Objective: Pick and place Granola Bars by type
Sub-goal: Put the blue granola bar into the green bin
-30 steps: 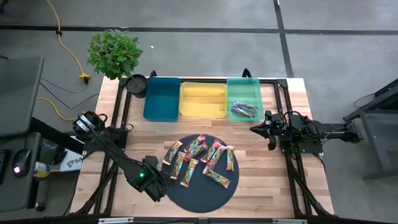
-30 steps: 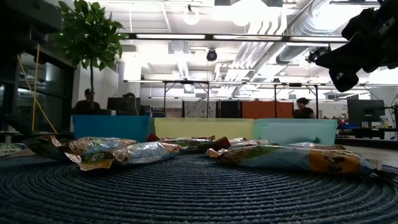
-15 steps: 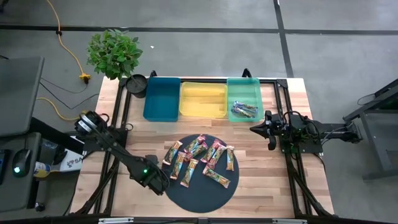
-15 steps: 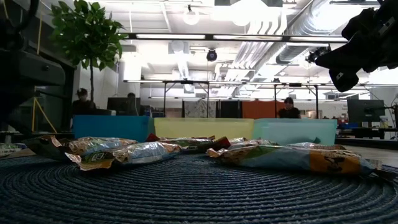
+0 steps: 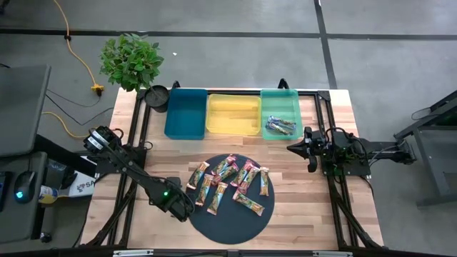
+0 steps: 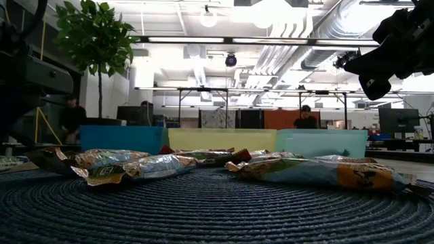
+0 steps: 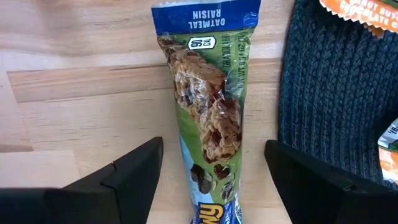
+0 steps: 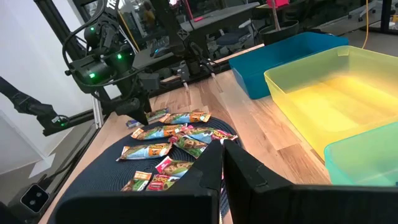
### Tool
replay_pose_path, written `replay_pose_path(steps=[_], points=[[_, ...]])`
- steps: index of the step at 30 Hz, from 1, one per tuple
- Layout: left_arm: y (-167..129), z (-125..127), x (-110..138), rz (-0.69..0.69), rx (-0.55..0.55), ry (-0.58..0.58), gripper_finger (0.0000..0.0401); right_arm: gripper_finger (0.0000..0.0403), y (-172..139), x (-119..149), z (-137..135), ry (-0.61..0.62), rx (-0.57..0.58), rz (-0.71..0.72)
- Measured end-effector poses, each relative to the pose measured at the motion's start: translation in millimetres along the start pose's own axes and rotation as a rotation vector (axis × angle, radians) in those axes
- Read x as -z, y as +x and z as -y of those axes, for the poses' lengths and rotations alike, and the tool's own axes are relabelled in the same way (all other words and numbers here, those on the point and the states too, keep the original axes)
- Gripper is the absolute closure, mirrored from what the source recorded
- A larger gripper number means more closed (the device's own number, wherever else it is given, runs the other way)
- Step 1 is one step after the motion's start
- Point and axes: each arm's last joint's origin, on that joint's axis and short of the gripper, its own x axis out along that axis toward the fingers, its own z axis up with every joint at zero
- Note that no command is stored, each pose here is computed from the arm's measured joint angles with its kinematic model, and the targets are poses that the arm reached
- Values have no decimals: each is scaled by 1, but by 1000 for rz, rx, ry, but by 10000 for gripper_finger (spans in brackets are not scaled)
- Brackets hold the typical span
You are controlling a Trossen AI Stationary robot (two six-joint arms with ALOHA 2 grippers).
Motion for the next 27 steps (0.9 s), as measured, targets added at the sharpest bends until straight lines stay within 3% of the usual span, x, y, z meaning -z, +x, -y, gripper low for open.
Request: replay_pose_path(steps=[5,17,27], points=[[0,0,0,-2,0,-1,120,402,0,0,0,0,0,0],[1,1,1,-14,5,-6,197,403,0,0,0,0,0,0],[1,1,1,-15,6,-3,220,403,0,0,0,0,0,0]])
